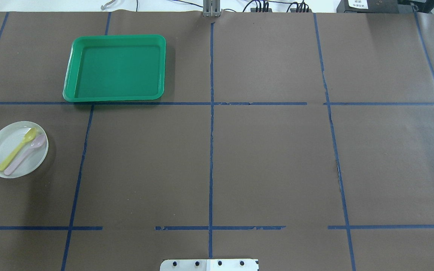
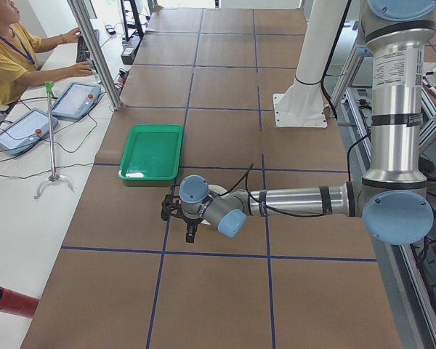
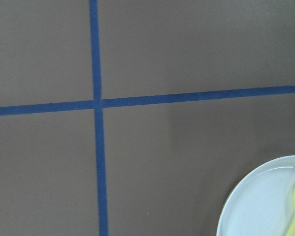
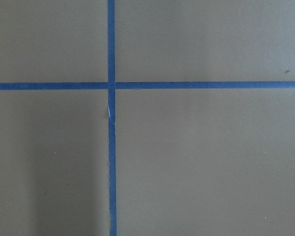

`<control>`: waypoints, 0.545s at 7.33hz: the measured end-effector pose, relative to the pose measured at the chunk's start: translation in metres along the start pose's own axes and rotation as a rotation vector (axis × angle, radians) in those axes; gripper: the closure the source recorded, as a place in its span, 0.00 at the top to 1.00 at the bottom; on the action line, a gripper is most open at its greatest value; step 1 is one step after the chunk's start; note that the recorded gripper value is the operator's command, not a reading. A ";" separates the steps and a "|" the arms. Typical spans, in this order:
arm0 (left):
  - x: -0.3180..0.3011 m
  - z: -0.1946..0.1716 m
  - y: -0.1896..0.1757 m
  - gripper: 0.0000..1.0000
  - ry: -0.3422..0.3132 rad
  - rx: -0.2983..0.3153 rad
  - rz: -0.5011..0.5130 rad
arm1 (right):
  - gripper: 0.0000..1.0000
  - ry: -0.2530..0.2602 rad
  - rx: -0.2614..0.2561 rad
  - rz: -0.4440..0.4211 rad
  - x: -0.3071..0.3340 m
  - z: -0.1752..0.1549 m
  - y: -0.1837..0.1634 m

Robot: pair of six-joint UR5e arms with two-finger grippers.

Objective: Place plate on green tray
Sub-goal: 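Move the left gripper down toward the rim of the white plate, then close the left gripper on the white plate's rim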

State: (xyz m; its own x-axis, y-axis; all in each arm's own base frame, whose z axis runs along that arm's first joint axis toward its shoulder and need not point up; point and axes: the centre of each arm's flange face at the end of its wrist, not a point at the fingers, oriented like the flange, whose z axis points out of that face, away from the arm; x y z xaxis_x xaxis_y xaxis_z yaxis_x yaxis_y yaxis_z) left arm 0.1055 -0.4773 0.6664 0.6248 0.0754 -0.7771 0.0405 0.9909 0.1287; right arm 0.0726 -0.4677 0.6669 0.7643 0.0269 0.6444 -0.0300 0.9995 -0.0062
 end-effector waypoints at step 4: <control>0.030 0.050 0.013 0.86 0.039 -0.044 -0.018 | 1.00 0.000 0.000 0.000 0.000 0.000 0.000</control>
State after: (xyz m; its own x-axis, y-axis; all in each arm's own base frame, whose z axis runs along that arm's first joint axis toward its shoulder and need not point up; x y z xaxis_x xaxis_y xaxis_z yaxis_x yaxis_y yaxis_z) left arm 0.1637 -0.4678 0.6756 0.5932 0.0610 -0.8027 0.0169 0.9960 0.0882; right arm 0.0726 -0.4677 0.6669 0.7645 0.0269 0.6441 -0.0300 0.9995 -0.0062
